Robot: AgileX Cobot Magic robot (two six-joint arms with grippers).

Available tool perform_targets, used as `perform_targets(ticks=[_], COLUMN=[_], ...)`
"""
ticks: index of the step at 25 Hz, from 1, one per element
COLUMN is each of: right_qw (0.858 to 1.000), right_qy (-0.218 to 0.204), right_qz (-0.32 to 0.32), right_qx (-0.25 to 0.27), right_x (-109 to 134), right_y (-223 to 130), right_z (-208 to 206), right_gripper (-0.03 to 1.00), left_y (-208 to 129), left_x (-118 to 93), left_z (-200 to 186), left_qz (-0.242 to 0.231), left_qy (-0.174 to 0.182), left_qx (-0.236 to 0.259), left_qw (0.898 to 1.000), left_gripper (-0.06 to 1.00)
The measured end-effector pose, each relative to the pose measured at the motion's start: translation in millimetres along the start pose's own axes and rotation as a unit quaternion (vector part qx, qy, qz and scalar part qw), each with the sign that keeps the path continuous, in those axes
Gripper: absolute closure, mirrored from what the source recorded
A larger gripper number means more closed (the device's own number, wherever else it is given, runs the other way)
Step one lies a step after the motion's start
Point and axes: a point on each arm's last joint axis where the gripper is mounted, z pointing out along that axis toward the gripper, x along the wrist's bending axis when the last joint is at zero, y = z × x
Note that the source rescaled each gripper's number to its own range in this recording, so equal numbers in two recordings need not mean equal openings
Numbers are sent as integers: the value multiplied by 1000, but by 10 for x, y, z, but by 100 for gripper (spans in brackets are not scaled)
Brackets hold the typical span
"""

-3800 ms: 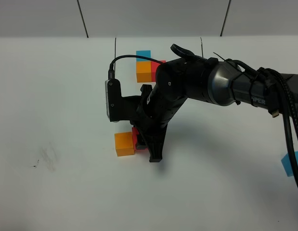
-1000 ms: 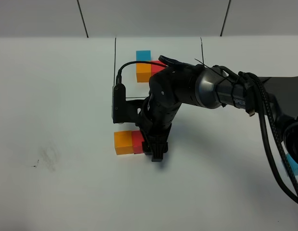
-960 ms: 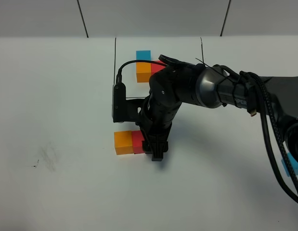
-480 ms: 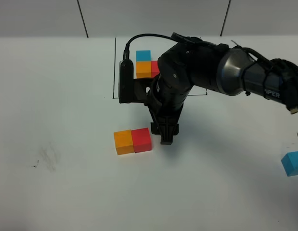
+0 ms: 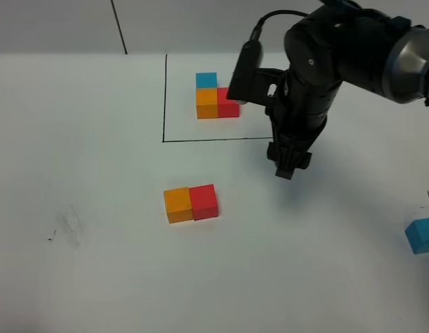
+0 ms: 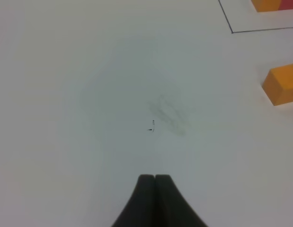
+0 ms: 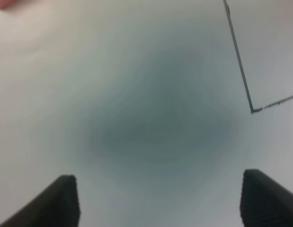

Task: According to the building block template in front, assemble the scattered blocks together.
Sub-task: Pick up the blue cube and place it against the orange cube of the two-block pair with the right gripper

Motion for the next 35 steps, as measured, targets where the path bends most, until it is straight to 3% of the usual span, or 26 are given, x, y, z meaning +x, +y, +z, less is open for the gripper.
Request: perform_targets(ticks=[7, 12, 17, 20, 29, 35], right_qw=[996, 985, 958, 934, 870, 861], right_qy=[-16, -35, -58, -65, -64, -69], right_qz=[83, 167, 280, 352, 488, 504], right_qx=[-2, -8, -22, -22, 6, -2], right_x=[-49, 22, 123, 189, 347, 344], right_y=[-630, -1162, -1588, -1805, -2232, -2254], right_z=[-92, -182, -295, -317, -199, -174], right_gripper=[28, 28, 28, 28, 28, 28], left_y=[2, 2, 2, 2, 2, 2], left_x=[0, 0, 0, 0, 0, 0], left_z=[0, 0, 0, 0, 0, 0], left_qz=[0, 0, 0, 0, 0, 0], left_qy=[0, 0, 0, 0, 0, 0], left_qx=[-1, -1, -1, -1, -1, -1], left_qw=[1000, 1000, 1000, 1000, 1000, 1000], left_gripper=[94, 94, 94, 94, 94, 94])
